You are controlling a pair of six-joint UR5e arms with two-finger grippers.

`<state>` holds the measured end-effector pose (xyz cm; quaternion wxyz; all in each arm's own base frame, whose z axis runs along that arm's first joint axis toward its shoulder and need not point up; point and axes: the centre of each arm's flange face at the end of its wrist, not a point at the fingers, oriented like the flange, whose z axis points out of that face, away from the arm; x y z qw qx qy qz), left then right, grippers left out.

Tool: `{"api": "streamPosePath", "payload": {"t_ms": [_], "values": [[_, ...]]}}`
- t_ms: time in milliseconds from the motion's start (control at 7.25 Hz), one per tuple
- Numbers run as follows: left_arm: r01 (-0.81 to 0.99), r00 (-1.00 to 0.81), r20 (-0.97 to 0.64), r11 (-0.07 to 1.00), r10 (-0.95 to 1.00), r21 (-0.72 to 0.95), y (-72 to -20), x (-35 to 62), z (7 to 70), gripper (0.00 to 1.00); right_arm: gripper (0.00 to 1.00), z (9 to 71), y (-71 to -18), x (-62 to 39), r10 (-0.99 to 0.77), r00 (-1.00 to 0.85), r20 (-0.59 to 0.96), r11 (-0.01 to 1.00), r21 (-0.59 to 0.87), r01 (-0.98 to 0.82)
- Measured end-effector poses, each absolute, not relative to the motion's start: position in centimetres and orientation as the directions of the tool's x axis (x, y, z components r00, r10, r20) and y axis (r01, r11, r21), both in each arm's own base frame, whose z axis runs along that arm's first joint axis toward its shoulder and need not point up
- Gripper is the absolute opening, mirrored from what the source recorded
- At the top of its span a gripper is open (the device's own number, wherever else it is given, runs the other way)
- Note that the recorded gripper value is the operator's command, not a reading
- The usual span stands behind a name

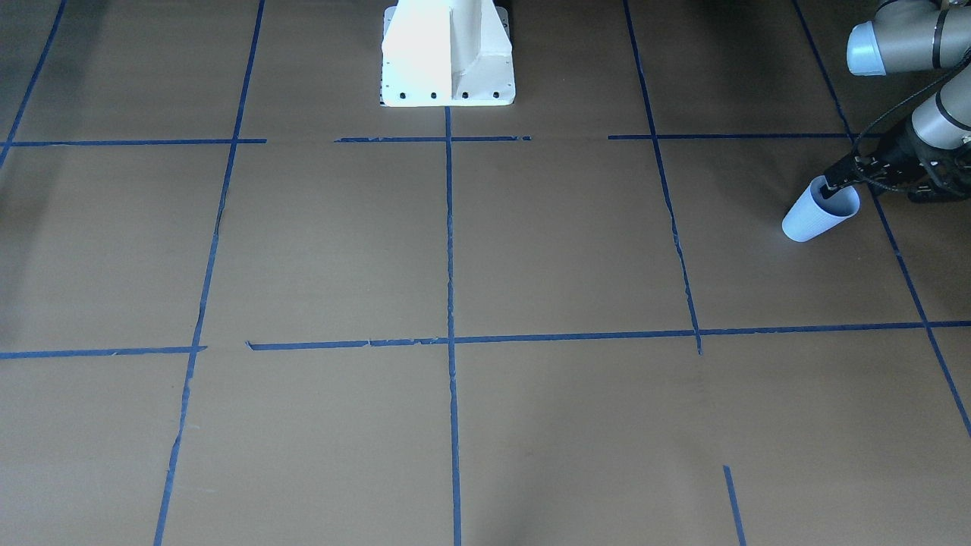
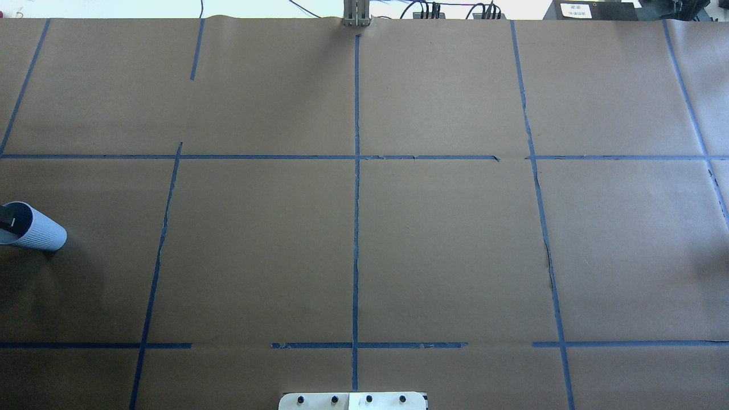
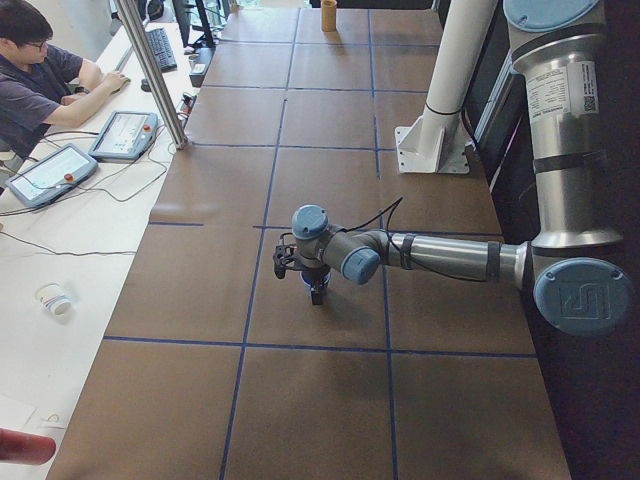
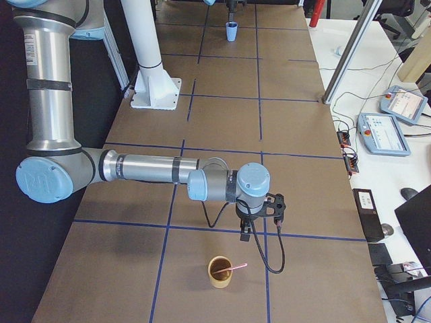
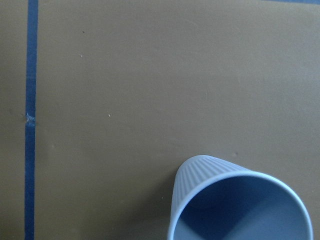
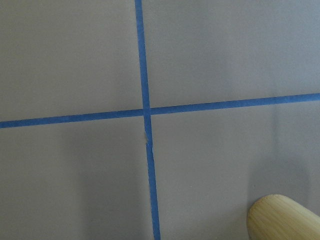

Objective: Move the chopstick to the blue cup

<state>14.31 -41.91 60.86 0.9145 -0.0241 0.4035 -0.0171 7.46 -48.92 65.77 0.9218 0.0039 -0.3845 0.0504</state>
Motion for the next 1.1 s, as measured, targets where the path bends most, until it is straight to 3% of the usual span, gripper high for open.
{"api": "streamPosePath", "payload": {"t_ms": [138, 414, 828, 1103], "values": [[0.011, 0.671, -0.740, 0.999, -0.045, -0.051, -42.1, 14.4, 61.3, 0.88, 1.00, 65.8, -48.9, 7.5, 0.090, 0.699, 0.709, 0.995, -0.032, -0.096], [0.011, 0.667, -0.744, 0.999, -0.038, -0.041, -42.2, 14.5, 62.2, 0.29, 1.00, 65.8, -48.9, 7.5, 0.090, 0.699, 0.709, 0.995, -0.032, -0.096], [0.023, 0.661, -0.749, 0.999, -0.049, -0.046, -42.4, 14.6, 61.9, 0.01, 1.00, 65.7, -49.0, 7.5, 0.089, 0.699, 0.709, 0.995, -0.031, -0.096], [0.029, 0.649, -0.760, 0.999, -0.044, -0.034, -42.4, 14.5, 60.5, 0.00, 1.00, 65.7, -49.0, 7.5, 0.088, 0.699, 0.709, 0.995, -0.030, -0.096]]}}
